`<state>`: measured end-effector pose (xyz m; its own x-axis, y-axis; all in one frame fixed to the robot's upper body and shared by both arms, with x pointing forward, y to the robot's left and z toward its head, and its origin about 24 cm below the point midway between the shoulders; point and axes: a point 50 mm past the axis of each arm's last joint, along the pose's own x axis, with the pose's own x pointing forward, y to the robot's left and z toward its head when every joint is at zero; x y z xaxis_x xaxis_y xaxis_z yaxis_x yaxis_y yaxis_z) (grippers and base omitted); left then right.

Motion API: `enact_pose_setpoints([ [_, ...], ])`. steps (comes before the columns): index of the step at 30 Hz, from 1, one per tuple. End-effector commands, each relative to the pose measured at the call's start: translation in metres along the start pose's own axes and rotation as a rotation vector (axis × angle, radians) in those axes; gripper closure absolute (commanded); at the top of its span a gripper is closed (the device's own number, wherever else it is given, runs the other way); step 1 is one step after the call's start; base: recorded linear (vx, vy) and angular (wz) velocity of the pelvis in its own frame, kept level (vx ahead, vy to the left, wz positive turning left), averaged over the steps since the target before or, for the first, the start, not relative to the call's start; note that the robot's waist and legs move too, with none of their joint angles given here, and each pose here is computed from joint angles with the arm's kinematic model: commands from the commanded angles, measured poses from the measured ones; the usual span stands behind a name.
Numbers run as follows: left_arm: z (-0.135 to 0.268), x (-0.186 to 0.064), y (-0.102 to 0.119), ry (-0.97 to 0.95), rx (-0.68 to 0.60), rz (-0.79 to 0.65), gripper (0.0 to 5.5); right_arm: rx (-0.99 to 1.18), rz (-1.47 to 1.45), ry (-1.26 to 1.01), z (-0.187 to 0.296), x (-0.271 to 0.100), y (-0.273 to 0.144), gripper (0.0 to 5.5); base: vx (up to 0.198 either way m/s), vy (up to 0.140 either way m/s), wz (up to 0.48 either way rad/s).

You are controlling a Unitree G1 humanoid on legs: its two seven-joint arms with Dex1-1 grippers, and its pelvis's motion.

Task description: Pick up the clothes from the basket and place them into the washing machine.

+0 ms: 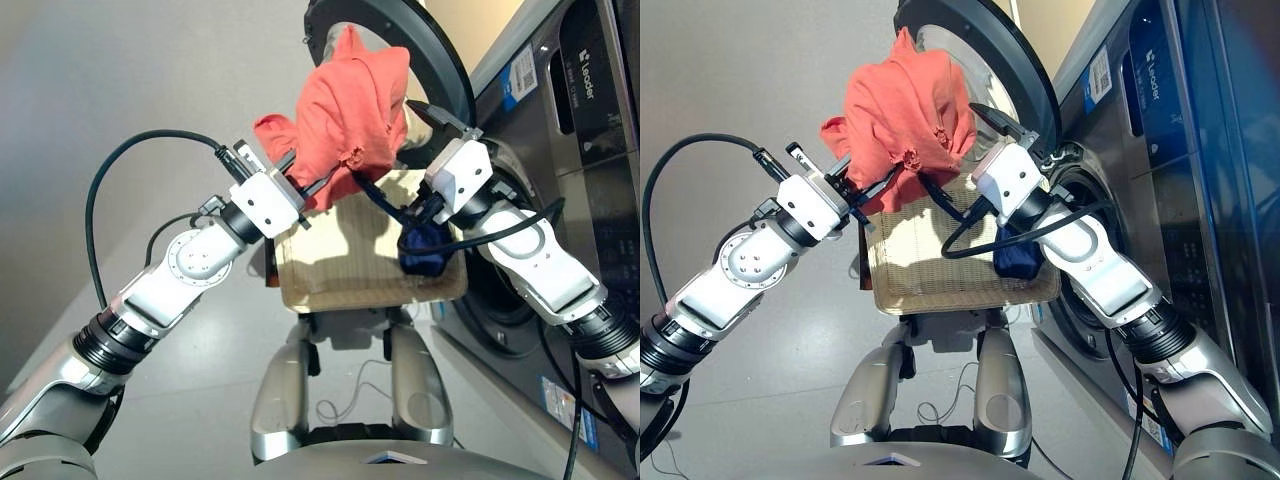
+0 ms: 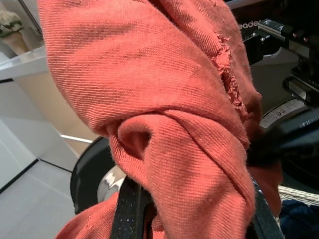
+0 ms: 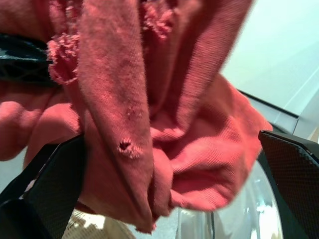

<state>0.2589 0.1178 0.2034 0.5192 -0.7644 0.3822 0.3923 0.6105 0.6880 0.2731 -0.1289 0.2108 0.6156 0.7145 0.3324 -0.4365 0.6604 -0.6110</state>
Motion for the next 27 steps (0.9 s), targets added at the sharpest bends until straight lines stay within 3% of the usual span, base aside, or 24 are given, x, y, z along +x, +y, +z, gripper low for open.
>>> enact_pose_setpoints([
  [1,0.035,-0.003,0.005,-0.193,0.059,-0.004,5.5,-0.128,-0.002,-0.075,0.029,-0.019,-0.017,0.0,0.0,0.0,0.0],
  [15,0.039,0.004,0.007,-0.231,0.087,-0.002,5.5,-0.11,0.221,-0.069,0.027,0.0,0.011,0.0,0.0,0.0,0.0],
  [27,0.046,0.016,0.003,-0.289,0.038,0.0,5.5,-0.104,0.379,0.087,-0.011,0.037,0.041,0.0,0.0,0.0,0.0],
])
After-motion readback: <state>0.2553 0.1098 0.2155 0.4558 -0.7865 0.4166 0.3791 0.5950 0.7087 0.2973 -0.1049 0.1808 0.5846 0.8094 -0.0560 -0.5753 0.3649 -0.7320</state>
